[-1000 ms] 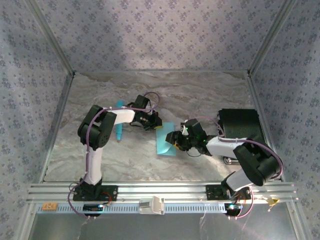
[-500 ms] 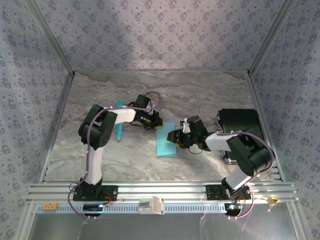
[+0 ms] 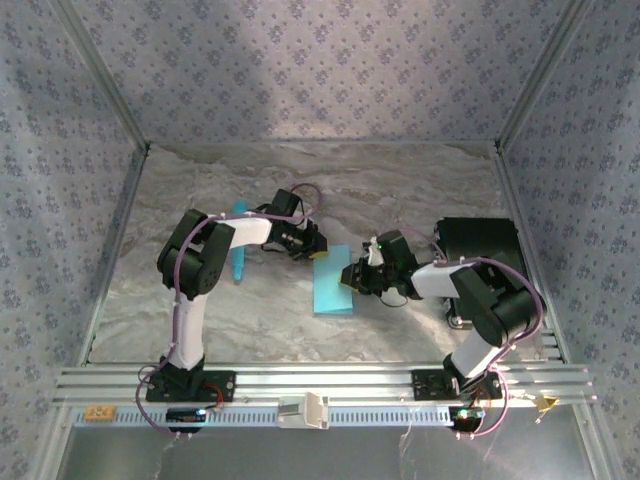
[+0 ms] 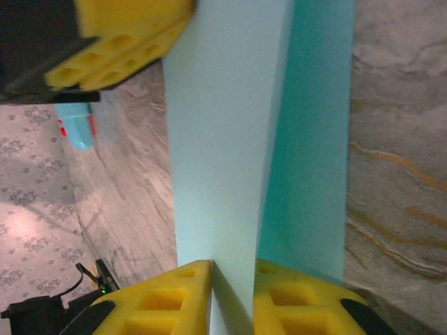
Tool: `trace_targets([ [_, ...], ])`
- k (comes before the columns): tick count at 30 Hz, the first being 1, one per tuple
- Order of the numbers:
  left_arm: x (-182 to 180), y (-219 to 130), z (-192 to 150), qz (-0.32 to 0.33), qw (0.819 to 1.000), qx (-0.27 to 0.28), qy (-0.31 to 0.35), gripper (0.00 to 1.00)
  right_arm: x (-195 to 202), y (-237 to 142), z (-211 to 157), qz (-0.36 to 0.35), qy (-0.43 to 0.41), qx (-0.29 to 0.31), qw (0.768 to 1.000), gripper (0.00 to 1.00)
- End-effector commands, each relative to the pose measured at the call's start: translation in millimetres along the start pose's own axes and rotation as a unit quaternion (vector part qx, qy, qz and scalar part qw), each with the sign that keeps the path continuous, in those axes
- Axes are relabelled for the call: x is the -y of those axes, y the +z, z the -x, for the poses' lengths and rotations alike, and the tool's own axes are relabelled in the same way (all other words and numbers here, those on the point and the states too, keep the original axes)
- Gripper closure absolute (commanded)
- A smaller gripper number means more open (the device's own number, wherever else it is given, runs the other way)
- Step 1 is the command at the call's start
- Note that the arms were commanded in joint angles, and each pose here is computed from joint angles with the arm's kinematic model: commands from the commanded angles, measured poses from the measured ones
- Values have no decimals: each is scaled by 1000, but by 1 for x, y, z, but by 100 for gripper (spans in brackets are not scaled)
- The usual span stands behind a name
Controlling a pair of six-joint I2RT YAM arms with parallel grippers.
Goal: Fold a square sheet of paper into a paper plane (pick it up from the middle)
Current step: Fold the triangle a second time at the center of the table.
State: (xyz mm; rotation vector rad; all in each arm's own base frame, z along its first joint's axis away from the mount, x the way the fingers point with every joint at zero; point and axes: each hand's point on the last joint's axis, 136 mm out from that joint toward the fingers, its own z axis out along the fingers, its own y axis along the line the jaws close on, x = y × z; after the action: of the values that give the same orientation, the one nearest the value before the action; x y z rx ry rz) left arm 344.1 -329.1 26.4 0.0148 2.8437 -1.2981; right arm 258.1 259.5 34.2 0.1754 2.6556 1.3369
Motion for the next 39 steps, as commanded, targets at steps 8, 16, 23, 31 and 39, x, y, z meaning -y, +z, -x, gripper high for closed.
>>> trace_targets([
  [8,70,-50,-6,-20,994,40,103,38,14,13,6,-54,38,42,997,91],
  [16,69,-76,-22,19,981,88,174,34,2,17,18,-40,59,66,995,85],
  [23,76,-75,-64,-1,942,132,308,43,-6,2,16,-33,31,47,998,77],
  [31,77,-58,-110,64,884,145,439,45,-12,-1,17,-13,29,29,999,85],
  [39,57,-37,-133,163,851,92,491,46,-8,-3,17,-33,53,24,998,88],
])
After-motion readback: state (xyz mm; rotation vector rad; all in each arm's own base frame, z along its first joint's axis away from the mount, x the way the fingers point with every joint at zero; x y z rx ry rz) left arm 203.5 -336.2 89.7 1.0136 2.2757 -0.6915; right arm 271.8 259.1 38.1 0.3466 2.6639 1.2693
